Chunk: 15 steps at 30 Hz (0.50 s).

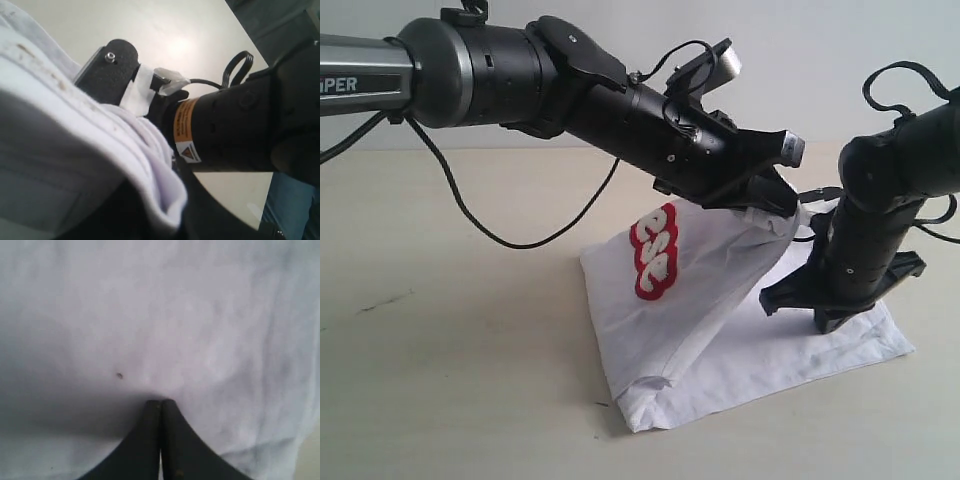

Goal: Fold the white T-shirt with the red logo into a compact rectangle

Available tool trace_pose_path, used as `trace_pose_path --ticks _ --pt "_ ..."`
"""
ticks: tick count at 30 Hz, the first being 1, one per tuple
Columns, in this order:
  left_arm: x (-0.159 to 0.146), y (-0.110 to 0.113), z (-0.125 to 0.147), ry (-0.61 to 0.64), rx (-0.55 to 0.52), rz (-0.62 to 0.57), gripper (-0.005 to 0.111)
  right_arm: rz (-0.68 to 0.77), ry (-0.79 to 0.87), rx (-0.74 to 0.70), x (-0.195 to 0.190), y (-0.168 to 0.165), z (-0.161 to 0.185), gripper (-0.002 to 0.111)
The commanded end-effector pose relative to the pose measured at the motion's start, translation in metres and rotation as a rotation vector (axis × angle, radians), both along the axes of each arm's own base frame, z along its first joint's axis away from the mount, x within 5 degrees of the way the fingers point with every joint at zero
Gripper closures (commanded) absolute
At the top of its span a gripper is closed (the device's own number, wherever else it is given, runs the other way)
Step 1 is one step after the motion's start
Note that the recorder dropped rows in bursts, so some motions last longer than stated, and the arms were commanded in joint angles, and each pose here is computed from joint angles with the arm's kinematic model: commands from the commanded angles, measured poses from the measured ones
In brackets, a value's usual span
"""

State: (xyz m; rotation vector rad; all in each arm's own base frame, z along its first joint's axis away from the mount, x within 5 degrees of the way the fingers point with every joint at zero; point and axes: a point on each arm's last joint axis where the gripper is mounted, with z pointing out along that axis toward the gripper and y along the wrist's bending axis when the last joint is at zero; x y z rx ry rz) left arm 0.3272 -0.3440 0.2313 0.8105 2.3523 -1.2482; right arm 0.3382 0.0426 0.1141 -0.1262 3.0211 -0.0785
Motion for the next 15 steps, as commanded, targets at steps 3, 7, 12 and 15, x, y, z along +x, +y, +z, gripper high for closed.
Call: trace_pose_path --ticks 3,7,12,15 --pt "-0.001 -0.003 0.003 -0.006 -0.007 -0.006 0.107 -0.062 -0.150 -0.090 0.000 -0.026 0.044 0.108" --pt "-0.002 -0.004 0.004 -0.013 -0.021 -0.016 0.099 -0.137 -0.240 -0.084 -0.003 -0.041 0.073 0.108" --pt "-0.007 -0.010 0.007 0.004 -0.057 -0.026 0.032 -0.147 -0.288 -0.079 -0.007 -0.043 0.090 0.108" --pt "-0.008 -0.010 0.006 -0.005 -0.042 -0.039 0.033 -0.147 -0.288 -0.079 -0.007 -0.043 0.090 0.108"
